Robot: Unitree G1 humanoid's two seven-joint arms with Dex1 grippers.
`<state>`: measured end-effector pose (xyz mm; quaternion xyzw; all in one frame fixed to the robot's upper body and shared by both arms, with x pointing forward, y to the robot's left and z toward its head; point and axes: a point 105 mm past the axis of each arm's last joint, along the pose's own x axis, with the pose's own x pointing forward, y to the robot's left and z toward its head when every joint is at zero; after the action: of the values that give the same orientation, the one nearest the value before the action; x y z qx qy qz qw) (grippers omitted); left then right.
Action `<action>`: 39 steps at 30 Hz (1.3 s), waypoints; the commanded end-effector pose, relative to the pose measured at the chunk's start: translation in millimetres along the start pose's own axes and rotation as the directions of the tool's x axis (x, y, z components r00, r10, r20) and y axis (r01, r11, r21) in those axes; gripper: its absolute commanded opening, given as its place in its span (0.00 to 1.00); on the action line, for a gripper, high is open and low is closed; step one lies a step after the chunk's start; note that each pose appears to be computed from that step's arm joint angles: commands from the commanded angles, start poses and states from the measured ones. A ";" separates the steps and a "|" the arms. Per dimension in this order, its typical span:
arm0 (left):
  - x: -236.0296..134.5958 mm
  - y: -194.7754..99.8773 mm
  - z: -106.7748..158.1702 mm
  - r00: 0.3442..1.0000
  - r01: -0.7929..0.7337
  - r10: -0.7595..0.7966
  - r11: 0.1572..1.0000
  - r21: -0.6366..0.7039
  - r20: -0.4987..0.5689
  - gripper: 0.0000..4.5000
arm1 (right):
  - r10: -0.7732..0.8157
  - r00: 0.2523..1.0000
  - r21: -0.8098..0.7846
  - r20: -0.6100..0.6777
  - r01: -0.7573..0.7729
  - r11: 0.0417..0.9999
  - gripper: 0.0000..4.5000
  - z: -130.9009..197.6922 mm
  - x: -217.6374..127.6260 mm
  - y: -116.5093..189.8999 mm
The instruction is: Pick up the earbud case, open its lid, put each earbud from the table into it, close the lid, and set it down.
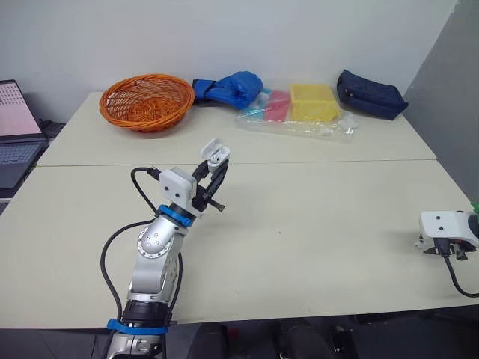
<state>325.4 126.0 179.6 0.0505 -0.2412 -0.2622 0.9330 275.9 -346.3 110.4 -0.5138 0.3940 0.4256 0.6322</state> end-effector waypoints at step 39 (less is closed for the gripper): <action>5.6 -0.2 11.9 0.998 -0.002 0.000 1.000 0.027 0.055 0.17 | 0.000 1.000 0.018 -0.020 0.000 1.000 0.38 -1.2 -8.1 3.5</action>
<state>326.1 125.5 178.8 0.0505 -0.2402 -0.2592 0.9341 264.2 -346.9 106.3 -0.5023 0.4159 0.4318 0.6231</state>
